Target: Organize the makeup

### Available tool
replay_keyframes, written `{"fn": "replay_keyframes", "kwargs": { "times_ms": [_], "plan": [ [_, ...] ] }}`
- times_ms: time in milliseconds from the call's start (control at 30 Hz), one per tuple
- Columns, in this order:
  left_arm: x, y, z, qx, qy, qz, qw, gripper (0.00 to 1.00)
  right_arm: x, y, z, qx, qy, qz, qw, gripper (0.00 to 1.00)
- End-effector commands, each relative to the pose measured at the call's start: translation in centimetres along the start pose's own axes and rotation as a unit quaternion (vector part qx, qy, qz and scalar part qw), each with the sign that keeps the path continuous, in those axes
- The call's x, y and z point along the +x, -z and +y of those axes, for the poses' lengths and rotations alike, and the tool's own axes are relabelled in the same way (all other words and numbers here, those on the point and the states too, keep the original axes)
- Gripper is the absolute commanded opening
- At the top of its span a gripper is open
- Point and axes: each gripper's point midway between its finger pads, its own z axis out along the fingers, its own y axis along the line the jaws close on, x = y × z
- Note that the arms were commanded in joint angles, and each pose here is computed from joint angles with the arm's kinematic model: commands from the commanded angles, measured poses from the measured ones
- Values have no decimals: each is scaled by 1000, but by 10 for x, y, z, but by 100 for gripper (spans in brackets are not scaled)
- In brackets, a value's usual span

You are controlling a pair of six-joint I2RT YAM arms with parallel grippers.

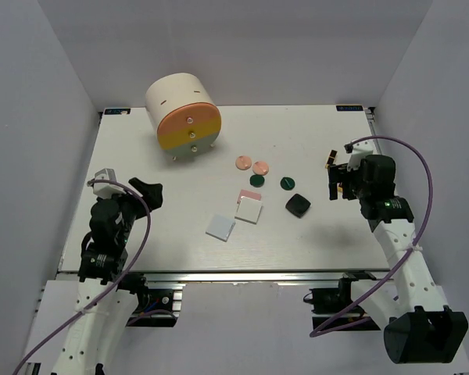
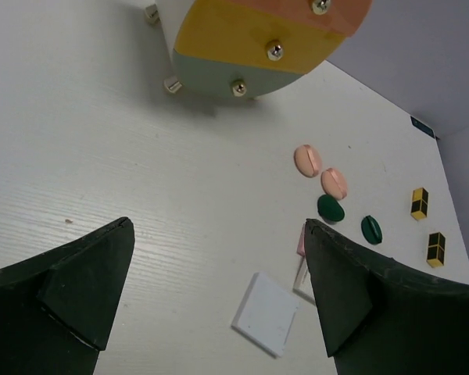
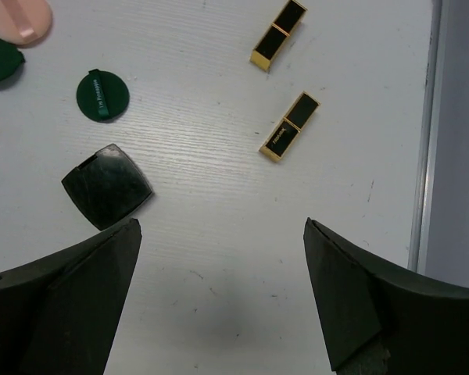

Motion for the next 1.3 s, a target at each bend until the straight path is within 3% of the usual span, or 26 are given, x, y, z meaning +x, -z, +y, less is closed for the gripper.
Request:
{"fn": "replay_keyframes", "kwargs": {
  "times_ms": [0,100,200,233,267,333,400,467,500,533,567,633,667,733,800,833,1033,1267],
  "plan": [
    [7,-10,-13,29,28,20,999,98,-31,14,13,-48,38,-58,996,89],
    [10,-17,-22,49,53,24,997,98,-36,28,41,-138,128,-94,978,89],
    [13,-28,-28,64,88,21,994,77,-30,44,69,-224,192,-108,949,89],
    [16,-31,-30,71,100,25,992,59,-28,44,73,-238,193,-103,946,89],
    [19,-35,-38,96,112,27,989,51,-22,44,78,-256,196,-95,942,89],
    [24,-48,-49,121,155,37,980,42,-18,41,85,-285,210,-83,932,89],
    [41,-55,-52,124,203,57,970,44,-20,36,89,-295,192,-82,933,89],
    [45,-66,-60,119,218,39,968,58,-22,28,93,-309,171,-76,932,84],
    [44,-69,-67,123,224,35,966,60,-28,20,94,-308,144,-75,937,78],
    [47,-81,-68,111,225,29,968,63,-31,16,94,-305,126,-77,941,58],
    [53,-86,-76,108,224,37,968,69,-35,12,95,-305,113,-78,942,47],
    [37,-104,-88,104,237,12,966,74,-42,2,98,-315,79,-73,943,35],
    [50,-119,-88,92,238,26,967,76,-44,-1,101,-324,67,-70,941,35],
    [30,-138,-102,97,268,-2,959,76,-46,-11,105,-336,31,-55,940,47],
    [34,-163,-99,69,284,-8,956,75,-47,-17,109,-347,12,-51,936,50],
    [17,-172,-111,78,294,-23,952,75,-50,-19,110,-350,5,-55,935,50],
    [1,-234,-139,75,332,-39,940,63,-48,-33,114,-360,3,-62,931,43],
    [-5,-256,-135,53,353,-63,932,60,-50,-40,113,-358,10,-75,931,43]
  ]
}}
